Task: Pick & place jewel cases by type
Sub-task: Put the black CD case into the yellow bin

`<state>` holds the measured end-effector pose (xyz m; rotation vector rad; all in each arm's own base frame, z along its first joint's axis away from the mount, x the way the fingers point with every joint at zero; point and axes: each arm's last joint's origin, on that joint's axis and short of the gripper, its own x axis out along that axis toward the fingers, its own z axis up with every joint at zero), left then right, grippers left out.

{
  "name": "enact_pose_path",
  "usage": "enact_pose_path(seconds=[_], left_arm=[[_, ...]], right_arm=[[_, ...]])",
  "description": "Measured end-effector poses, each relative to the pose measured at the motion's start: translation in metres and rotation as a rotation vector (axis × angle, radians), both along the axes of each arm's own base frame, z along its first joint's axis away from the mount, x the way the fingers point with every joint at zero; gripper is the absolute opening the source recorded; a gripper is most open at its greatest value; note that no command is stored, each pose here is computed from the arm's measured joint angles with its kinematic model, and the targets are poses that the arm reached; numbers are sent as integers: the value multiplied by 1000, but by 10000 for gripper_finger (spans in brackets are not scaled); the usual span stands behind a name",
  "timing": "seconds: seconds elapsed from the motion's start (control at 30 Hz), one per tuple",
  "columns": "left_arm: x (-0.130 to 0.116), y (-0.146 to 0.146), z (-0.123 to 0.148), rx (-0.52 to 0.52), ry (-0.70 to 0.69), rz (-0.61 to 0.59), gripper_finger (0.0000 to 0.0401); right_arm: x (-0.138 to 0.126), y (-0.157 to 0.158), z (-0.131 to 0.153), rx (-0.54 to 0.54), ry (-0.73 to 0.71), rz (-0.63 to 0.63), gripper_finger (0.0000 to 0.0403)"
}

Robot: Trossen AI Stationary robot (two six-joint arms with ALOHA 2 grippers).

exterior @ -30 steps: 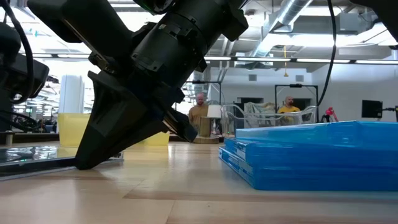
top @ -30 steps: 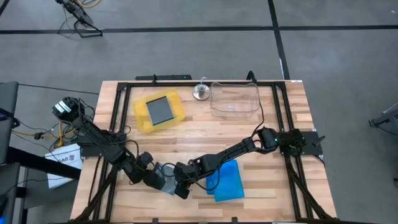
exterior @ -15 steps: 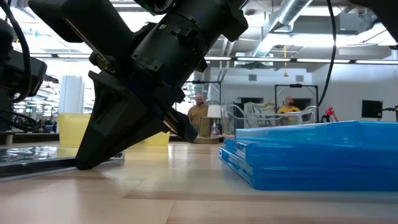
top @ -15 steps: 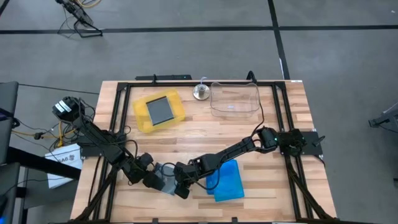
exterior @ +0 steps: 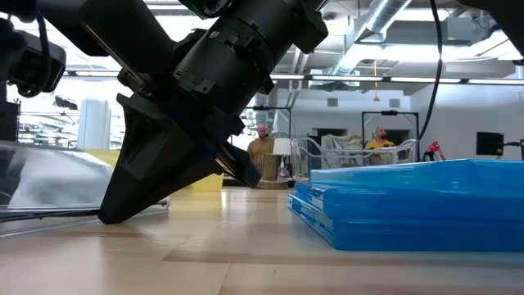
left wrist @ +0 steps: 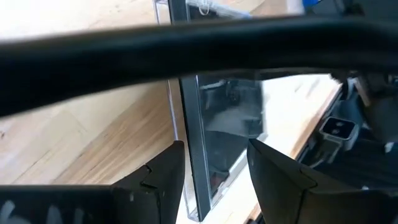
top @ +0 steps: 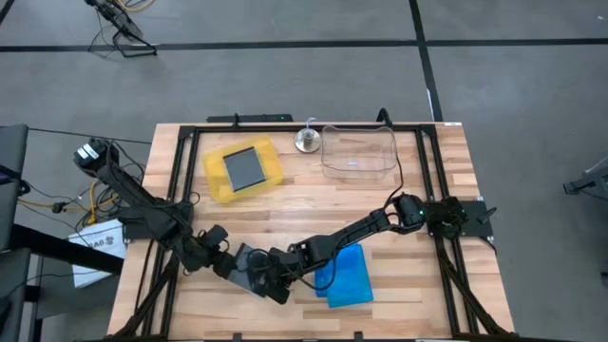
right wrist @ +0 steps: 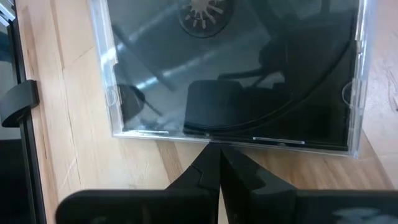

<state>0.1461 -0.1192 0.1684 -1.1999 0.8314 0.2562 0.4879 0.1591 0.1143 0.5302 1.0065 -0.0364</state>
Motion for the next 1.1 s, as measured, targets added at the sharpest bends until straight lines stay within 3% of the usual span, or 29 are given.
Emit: enact_pose_path(seconds=[0.27,0.7,1.1], left_arm=[[0,-1,2,-27,1,-19,162],[1,2,0,47,-17,15,162],[1,2,0,52,-16,-2,162]], right_arm=[[0,0,0,-4,-2,-2,0],[0,-1,0,-9,-4,-8,0],[1,-1,0,-10,-5,-8,0]])
